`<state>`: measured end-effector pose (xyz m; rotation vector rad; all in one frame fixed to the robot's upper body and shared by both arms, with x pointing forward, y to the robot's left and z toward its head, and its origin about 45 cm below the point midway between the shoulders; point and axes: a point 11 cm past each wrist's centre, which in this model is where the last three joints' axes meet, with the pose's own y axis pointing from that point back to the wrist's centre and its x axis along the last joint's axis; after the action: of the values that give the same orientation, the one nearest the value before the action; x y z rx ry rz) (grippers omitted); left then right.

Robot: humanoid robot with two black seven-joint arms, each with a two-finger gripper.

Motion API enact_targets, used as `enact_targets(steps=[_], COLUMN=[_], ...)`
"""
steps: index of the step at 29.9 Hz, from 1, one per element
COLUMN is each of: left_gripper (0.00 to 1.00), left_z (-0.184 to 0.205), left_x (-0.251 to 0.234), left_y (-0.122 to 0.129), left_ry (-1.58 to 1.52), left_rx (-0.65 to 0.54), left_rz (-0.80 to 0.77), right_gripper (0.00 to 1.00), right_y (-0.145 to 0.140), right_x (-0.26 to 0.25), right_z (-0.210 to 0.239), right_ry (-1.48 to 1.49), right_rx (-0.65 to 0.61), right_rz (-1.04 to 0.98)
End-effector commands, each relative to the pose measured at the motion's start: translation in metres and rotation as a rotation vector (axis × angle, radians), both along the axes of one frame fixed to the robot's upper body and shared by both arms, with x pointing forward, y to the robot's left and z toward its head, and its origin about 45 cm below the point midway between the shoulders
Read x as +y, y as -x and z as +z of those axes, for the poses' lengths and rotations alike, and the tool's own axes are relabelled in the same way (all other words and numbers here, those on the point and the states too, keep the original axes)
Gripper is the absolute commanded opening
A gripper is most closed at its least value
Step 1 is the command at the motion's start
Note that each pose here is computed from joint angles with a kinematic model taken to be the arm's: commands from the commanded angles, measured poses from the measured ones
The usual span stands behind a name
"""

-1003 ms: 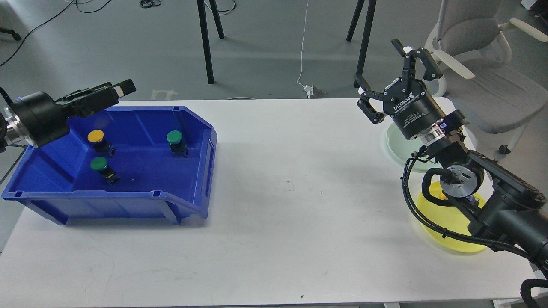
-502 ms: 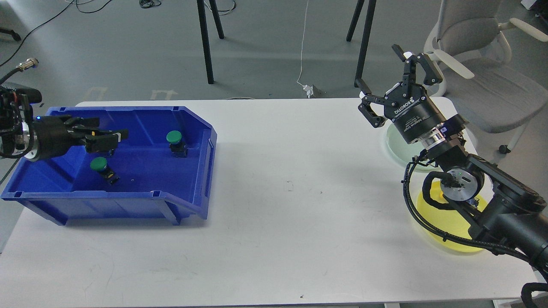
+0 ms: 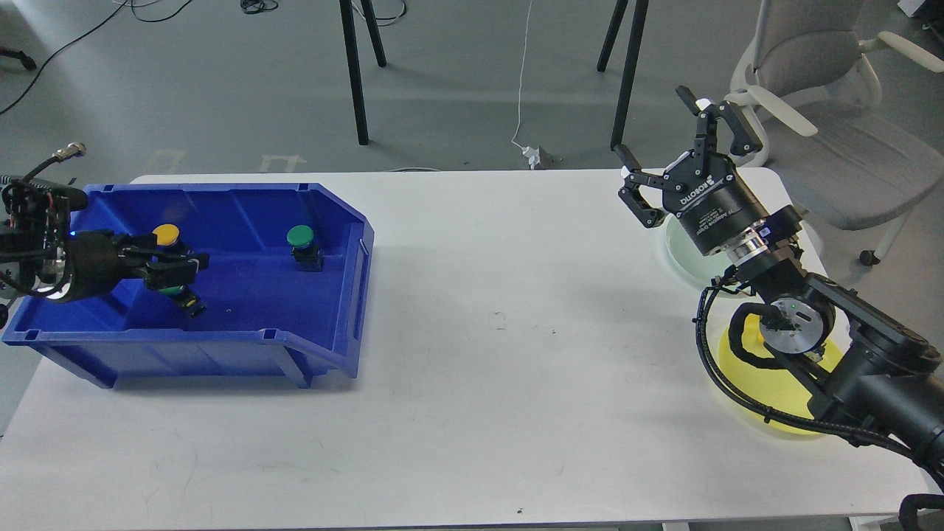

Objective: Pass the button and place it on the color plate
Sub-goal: 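Reach into the blue bin and grasp a green button with the left gripper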

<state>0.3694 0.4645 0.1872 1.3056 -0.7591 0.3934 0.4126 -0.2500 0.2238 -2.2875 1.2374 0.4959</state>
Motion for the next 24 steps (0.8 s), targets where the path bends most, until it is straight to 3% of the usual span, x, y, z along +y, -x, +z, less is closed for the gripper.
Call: enact_targets(steps=[1,24], left_gripper=[0.97,0.96], left_z=[-0.003,-0.018], left_x=[0.002,0.002], left_y=[0.003,-0.002], left_ry=[-0.004,-0.023], left_rx=[0.009,0.028], left_rz=[0.005,0.025], right_gripper=[0.97,0.97], right_y=[0.001,0.003], right_x=[0.000,-0.005], right_z=[-0.001,-0.004], right_ry=[0.000,0.007], right_rx=[0.002,0.009], right_rz=[0.000,-0.007])
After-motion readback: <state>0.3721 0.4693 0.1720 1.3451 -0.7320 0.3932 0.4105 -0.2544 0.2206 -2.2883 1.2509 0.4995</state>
